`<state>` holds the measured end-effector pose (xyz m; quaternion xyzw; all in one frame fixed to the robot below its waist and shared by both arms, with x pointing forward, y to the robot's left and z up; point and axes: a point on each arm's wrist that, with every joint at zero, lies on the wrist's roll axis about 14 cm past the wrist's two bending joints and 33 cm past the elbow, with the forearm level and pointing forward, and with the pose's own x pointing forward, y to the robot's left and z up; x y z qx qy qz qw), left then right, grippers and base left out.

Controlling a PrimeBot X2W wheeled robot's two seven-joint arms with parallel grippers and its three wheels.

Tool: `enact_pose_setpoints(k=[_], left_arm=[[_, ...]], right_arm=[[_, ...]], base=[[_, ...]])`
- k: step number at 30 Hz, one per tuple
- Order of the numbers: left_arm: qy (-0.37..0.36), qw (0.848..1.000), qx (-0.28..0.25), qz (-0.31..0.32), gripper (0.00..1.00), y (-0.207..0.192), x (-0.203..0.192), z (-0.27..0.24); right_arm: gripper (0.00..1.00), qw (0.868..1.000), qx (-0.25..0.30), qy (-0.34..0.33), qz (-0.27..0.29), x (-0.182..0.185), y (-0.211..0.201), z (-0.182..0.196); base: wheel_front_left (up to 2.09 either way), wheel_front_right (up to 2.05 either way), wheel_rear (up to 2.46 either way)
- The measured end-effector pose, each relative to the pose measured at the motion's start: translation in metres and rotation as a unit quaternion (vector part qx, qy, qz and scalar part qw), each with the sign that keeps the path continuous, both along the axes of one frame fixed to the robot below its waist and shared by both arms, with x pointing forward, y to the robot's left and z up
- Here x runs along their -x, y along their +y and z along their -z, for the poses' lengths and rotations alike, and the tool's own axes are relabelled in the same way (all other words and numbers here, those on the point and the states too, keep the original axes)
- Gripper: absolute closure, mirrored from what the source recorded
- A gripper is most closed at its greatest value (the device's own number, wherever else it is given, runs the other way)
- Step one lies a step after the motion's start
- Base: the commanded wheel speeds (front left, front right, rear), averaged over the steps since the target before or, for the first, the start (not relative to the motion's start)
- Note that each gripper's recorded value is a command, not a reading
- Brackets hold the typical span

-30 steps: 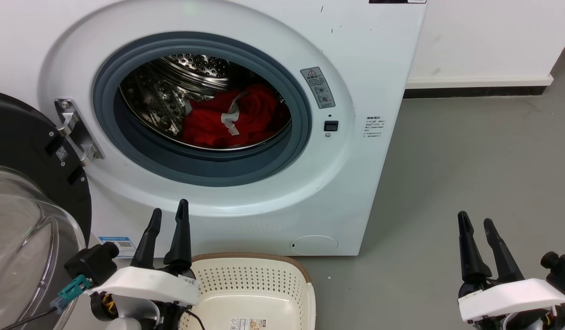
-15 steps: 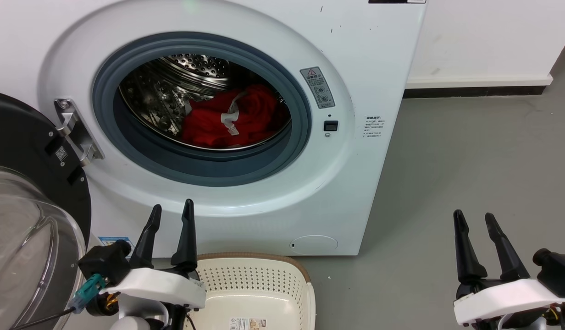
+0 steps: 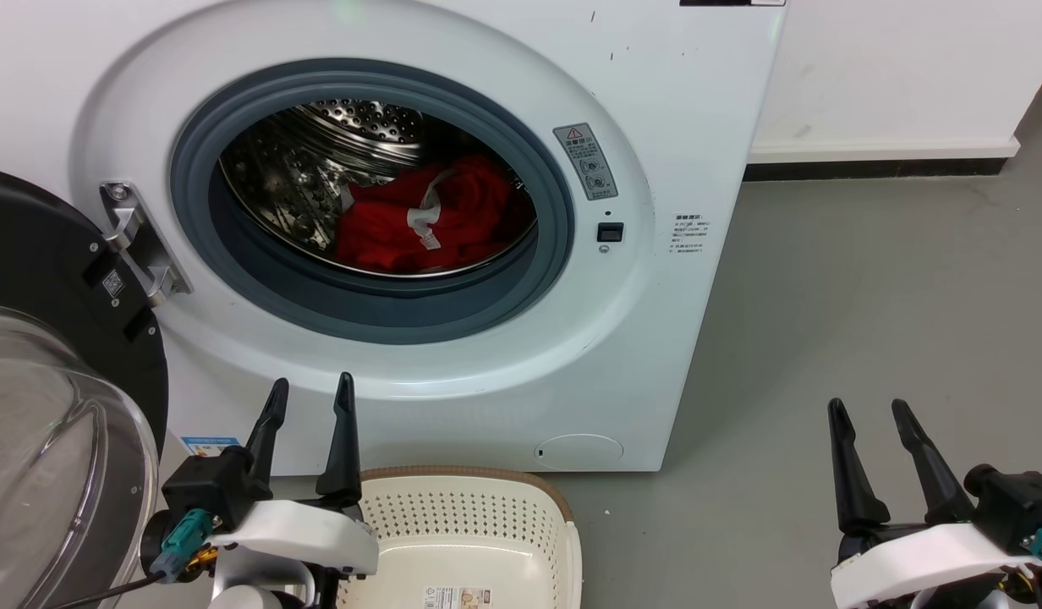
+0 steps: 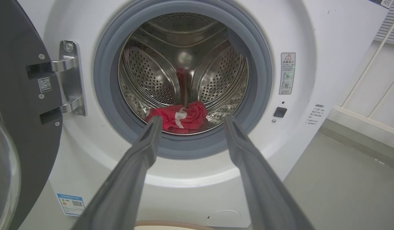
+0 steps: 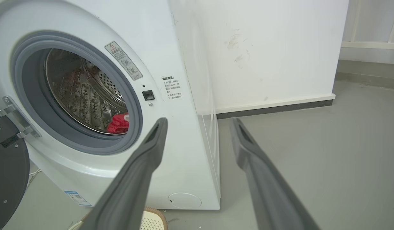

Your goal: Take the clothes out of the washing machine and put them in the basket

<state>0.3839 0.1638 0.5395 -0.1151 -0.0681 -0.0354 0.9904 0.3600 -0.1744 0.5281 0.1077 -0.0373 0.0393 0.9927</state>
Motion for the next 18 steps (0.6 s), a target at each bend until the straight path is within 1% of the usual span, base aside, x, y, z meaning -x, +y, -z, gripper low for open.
enact_pose_setpoints(k=[18], left_arm=[[-0.002,0.998,-0.069,0.001,0.00,-0.0017,0.0013,0.0073]], right_arm=[[0.00,0.998,0.065,0.004,-0.002,0.0050,0.0012,0.0027]], base=[[0.00,0.00,0.00]])
